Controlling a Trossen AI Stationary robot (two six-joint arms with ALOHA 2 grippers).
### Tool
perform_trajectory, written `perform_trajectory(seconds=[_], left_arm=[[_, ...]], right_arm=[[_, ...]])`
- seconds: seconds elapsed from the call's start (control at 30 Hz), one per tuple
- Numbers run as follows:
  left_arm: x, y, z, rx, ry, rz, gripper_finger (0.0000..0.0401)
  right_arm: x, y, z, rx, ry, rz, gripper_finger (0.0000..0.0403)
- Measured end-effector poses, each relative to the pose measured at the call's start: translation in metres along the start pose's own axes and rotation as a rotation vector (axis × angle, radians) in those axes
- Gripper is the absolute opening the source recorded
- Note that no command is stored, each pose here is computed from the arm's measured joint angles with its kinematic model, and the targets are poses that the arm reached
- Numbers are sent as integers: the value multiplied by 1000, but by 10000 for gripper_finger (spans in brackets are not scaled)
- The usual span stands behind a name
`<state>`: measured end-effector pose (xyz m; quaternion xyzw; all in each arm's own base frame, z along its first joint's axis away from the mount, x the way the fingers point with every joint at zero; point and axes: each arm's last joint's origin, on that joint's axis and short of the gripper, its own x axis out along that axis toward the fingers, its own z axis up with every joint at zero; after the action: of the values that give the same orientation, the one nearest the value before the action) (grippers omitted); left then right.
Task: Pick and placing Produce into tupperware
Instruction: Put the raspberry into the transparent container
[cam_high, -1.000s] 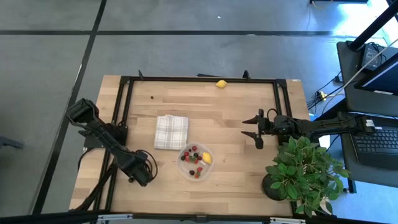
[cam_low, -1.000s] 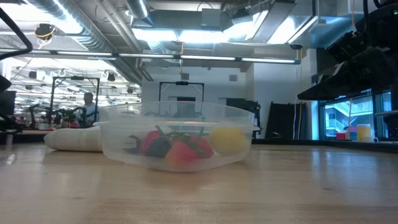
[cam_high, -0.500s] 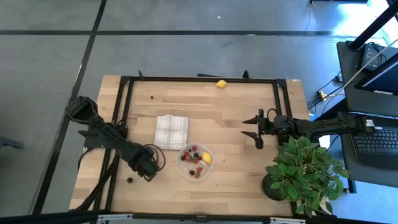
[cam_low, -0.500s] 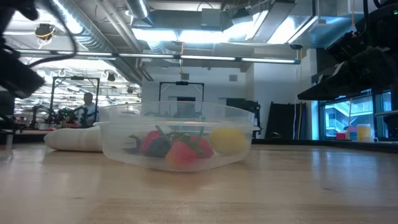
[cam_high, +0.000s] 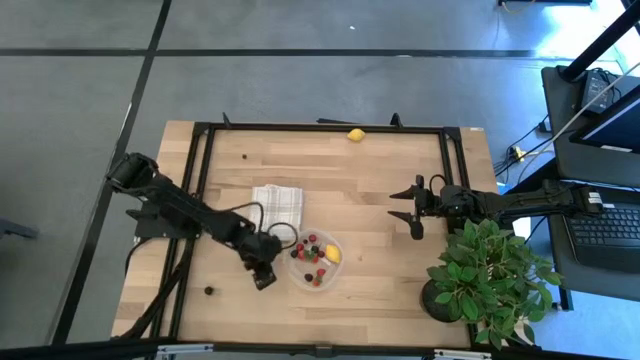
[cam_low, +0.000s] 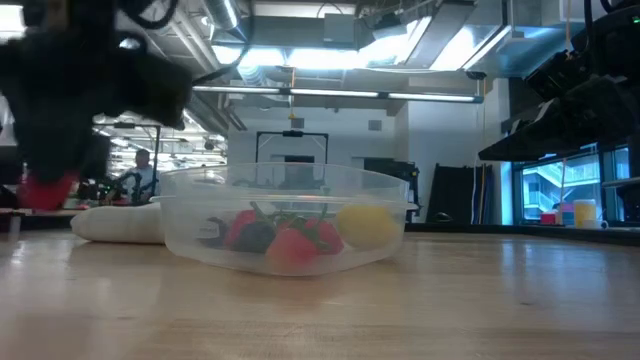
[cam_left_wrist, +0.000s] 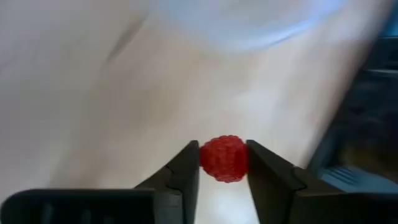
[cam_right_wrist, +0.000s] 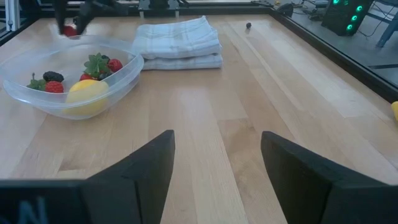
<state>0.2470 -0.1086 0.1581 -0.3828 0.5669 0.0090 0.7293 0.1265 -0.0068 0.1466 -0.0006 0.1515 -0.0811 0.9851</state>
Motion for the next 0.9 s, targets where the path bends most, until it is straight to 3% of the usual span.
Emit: perform_trajectory(seconds=[0.13,0.27,0.43,0.57,0.73,0.9], left_arm=[[-5,-9,16,123,-57,-139,109],[-16,-20,34,259,-152,-176,111],[-32,-32,54,376,-344,-106,108],[-36,-38,58,490,-423,-43,108],[-26,-45,57,607,-446,38,107],[-4,-45,62,592,-391,90,107]], right_arm=[[0,0,0,0,0,0,241],[0,0,0,-4,0,0,241],[0,0,0,-4,0,0,241],[0,0,0,-4,0,0,241],[0,0,0,-4,1,0,241],[0,0,0,-28,-2,0,241]])
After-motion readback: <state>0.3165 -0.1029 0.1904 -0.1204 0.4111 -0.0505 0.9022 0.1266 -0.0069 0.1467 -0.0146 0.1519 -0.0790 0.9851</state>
